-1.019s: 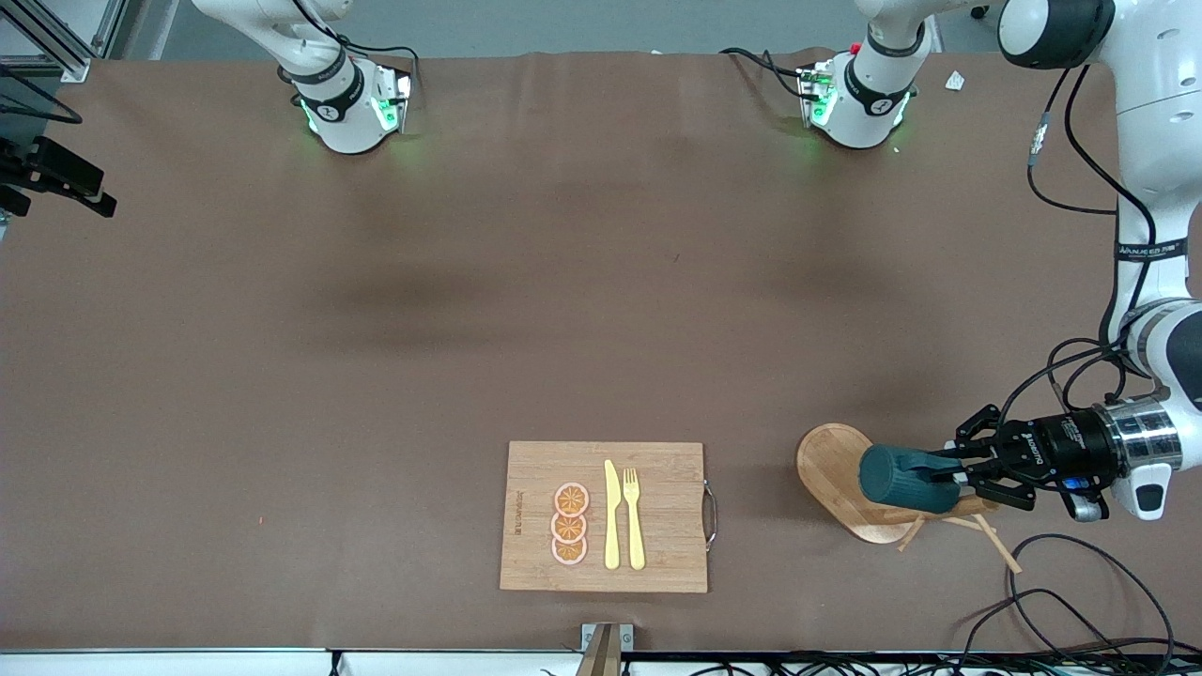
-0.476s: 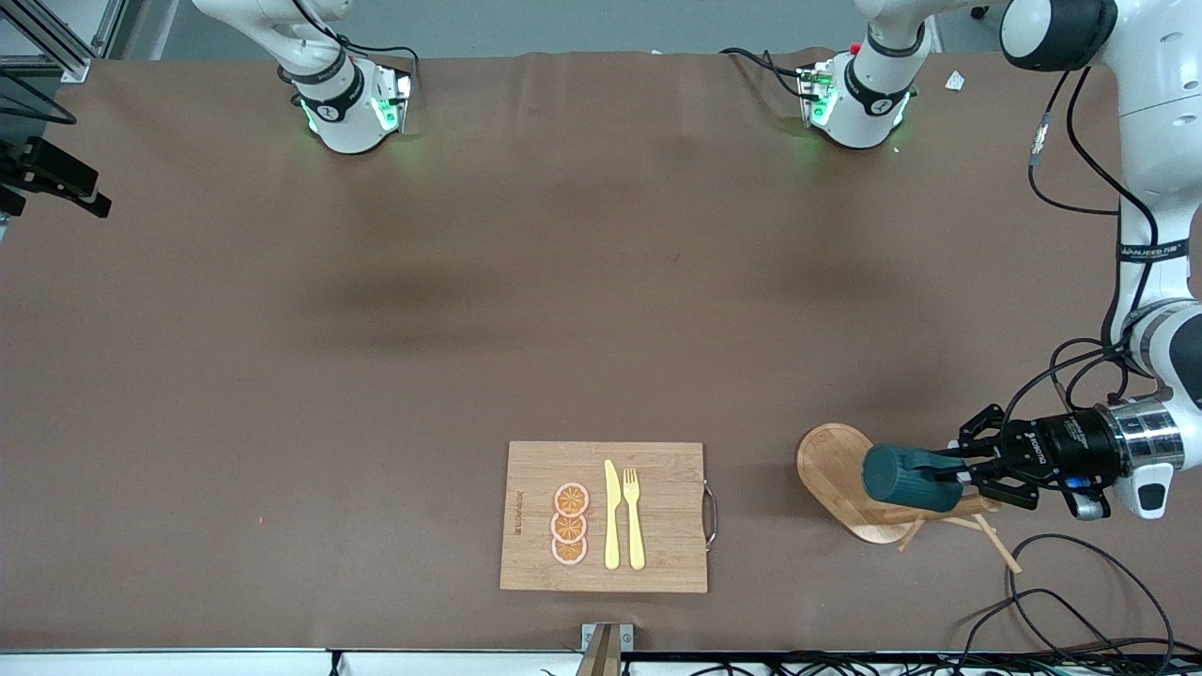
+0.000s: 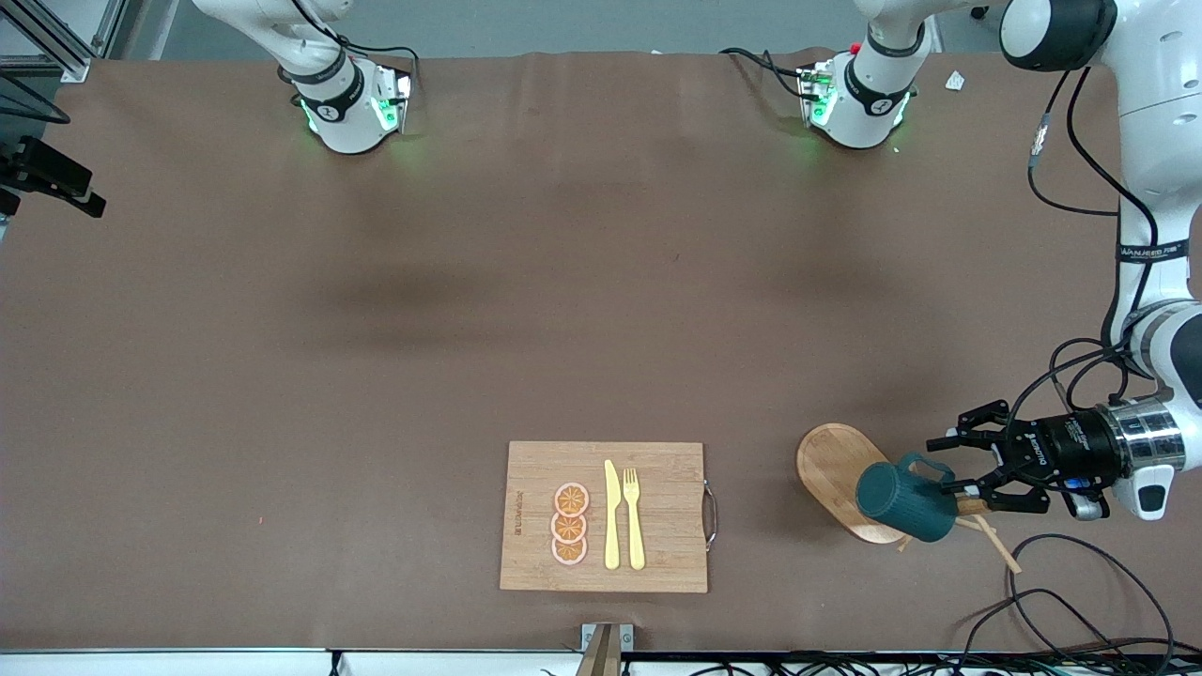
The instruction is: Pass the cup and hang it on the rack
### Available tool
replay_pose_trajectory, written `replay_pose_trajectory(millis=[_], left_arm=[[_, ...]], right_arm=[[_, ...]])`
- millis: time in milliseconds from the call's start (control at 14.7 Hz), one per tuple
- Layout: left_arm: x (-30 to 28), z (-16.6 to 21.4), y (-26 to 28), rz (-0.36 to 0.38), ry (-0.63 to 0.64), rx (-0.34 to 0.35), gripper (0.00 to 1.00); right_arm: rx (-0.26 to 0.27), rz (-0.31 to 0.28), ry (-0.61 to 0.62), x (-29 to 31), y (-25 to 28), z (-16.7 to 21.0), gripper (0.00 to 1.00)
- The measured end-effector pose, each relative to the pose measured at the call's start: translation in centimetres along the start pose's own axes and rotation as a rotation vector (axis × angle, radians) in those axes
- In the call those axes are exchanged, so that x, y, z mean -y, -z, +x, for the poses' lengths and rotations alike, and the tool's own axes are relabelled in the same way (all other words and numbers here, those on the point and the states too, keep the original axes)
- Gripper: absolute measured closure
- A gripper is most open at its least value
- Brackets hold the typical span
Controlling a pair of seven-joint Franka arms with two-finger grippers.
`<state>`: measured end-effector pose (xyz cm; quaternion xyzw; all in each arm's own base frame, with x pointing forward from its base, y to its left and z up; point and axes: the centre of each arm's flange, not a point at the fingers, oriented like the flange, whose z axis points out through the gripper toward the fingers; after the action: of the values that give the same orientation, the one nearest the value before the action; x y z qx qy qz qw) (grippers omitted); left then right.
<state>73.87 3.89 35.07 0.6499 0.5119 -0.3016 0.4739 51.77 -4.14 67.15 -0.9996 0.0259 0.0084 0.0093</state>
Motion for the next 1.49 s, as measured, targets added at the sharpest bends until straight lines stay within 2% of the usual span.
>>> replay_pose_trajectory(millis=[204, 272, 408, 679, 815, 1087, 1291, 1495], left_arm=[[-0.4, -1.3, 0.0, 0.014, 0.011, 0.020, 0.03], [-0.6, -2.3, 0.4, 0.015, -0.002, 0.023, 0.00], [-1.3, -5.8, 1.5, 0.032, -0.050, 0.018, 0.00], [-0.7, -14.1, 3.4, 0.190, -0.164, -0.080, 0.00], [-0.3, -18.0, 2.7, 0.275, -0.230, -0.151, 0.00], [1.1, -24.3, -2.5, 0.502, -0.386, -0.332, 0.00], [2.3, -28.0, -6.0, 0.656, -0.507, -0.487, 0.00], [3.5, -31.0, -8.1, 0.796, -0.653, -0.602, 0.00]], right_arm=[[-0.001, 0.000, 0.001, 0.1, 0.0, 0.0, 0.00], [-0.001, 0.000, 0.001, 0.1, 0.0, 0.0, 0.00], [-0.001, 0.000, 0.001, 0.0, 0.0, 0.0, 0.00], [0.000, 0.000, 0.000, 0.0, 0.0, 0.0, 0.00], [0.001, 0.000, 0.000, 0.0, 0.0, 0.0, 0.00], [0.001, 0.000, -0.002, -0.1, 0.0, 0.0, 0.00], [0.001, 0.000, -0.003, -0.1, 0.0, 0.0, 0.00], [0.001, 0.000, -0.003, -0.1, 0.0, 0.0, 0.00]])
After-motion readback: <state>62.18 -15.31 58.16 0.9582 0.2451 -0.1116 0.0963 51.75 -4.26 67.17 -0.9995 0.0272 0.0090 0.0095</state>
